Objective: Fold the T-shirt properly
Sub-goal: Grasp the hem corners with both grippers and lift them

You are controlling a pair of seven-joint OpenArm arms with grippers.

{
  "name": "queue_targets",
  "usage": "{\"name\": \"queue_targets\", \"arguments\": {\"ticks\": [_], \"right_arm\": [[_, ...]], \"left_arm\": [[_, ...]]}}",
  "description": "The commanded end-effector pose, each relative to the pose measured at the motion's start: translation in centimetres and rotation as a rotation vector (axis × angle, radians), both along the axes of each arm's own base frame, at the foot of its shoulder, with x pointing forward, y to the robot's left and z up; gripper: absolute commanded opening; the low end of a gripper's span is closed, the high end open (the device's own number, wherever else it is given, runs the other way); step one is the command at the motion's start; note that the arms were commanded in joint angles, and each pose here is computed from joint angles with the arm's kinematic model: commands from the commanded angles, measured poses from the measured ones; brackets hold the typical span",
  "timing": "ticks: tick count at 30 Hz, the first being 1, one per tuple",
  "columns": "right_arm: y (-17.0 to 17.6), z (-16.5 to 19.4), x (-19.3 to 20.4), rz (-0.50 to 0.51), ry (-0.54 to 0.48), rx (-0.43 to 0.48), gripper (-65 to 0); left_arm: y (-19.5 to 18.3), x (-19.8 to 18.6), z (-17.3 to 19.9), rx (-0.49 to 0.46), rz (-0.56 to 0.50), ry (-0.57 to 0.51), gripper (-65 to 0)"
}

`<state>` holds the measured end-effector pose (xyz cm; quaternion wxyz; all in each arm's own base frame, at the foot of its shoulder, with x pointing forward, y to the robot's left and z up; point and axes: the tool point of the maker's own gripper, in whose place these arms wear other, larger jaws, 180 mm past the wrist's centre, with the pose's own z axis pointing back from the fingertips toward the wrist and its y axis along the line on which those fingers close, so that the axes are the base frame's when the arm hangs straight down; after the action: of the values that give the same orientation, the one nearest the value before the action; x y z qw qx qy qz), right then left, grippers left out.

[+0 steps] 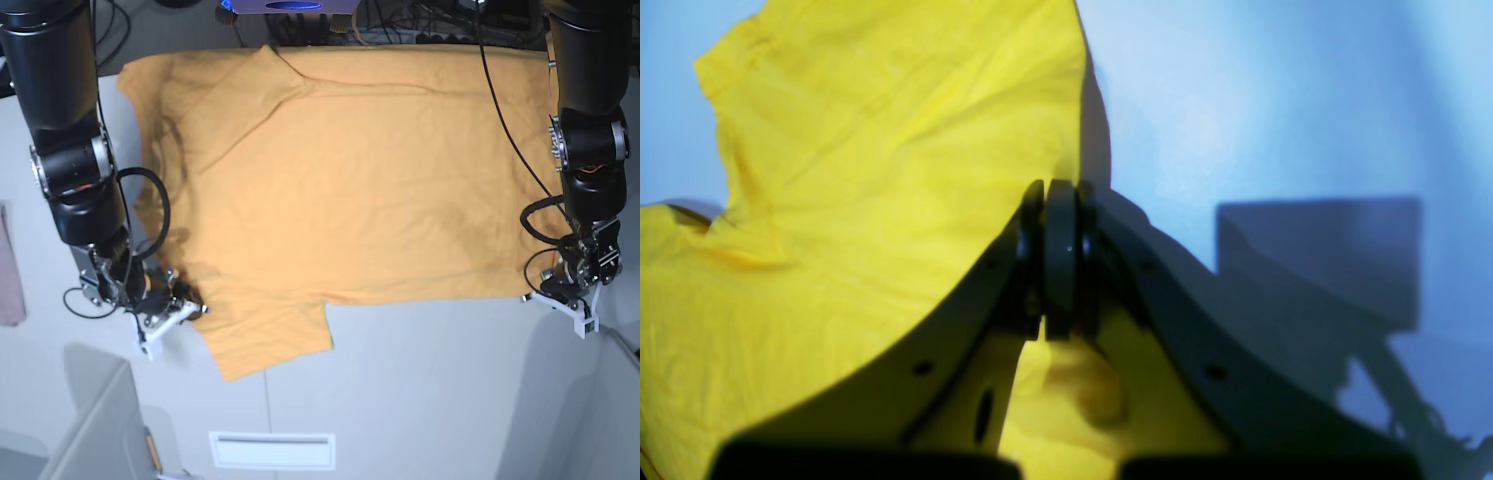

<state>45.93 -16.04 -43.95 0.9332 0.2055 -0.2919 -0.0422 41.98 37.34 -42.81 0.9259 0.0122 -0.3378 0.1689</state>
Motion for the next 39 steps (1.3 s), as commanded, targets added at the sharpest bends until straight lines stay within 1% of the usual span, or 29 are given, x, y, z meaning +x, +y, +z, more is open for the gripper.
{"name": "queue_targets", "arguments": {"ticks": [1,5,11,16,18,20,24,27,28,30,33,36,39], "right_arm": [[-0.4,2.8,2.4,-0.002,-0.066,-0.004,-65.0],[-0.4,4.3,3.7,-0.002,-0.098,-0.004,-65.0],[-0.4,6.6,5.5,-0.001,-0.143,-0.005,-65.0],[-0.4,7.1,5.8,-0.001,-0.154,-0.006,-65.0],[-0.4,7.1,5.8,-0.001,-0.155,-0.007,-65.0],[-0.5,7.3,6.0,-0.006,-0.166,-0.006,-65.0],[-1.8,7.5,6.1,-0.025,-0.181,-0.019,-65.0],[-1.7,7.9,6.3,-0.017,-0.194,-0.017,-65.0],[-1.4,8.3,6.4,-0.007,-0.208,-0.015,-65.0],[-1.8,8.6,6.2,0.007,-0.229,-0.023,-65.0],[-1.6,9.1,5.7,0.046,-0.262,-0.031,-65.0],[-1.2,8.9,4.9,0.083,-0.249,-0.039,-65.0],[-1.3,8.4,4.3,0.096,-0.224,-0.044,-65.0]], "left_arm": [[0.5,1.0,1.6,0.011,-0.009,-0.018,-65.0],[0.3,2.7,3.9,0.035,-0.034,-0.085,-65.0],[1.2,3.9,5.9,0.050,-0.026,-0.125,-65.0],[1.2,5.2,7.8,0.059,-0.032,-0.160,-65.0],[1.8,5.5,8.5,0.070,-0.027,-0.171,-65.0],[1.8,5.5,8.6,0.070,-0.028,-0.174,-65.0],[1.9,6.1,9.8,0.079,-0.034,-0.200,-65.0],[2.6,5.4,10.3,0.073,-0.029,-0.181,-65.0],[2.6,5.2,10.5,0.061,-0.025,-0.188,-65.0],[2.4,4.8,10.6,0.043,-0.025,-0.207,-65.0],[2.2,3.6,10.4,0.048,-0.037,-0.200,-65.0],[2.2,2.4,10.0,0.060,-0.044,-0.194,-65.0],[2.2,1.2,9.4,0.051,-0.040,-0.179,-65.0]]}}
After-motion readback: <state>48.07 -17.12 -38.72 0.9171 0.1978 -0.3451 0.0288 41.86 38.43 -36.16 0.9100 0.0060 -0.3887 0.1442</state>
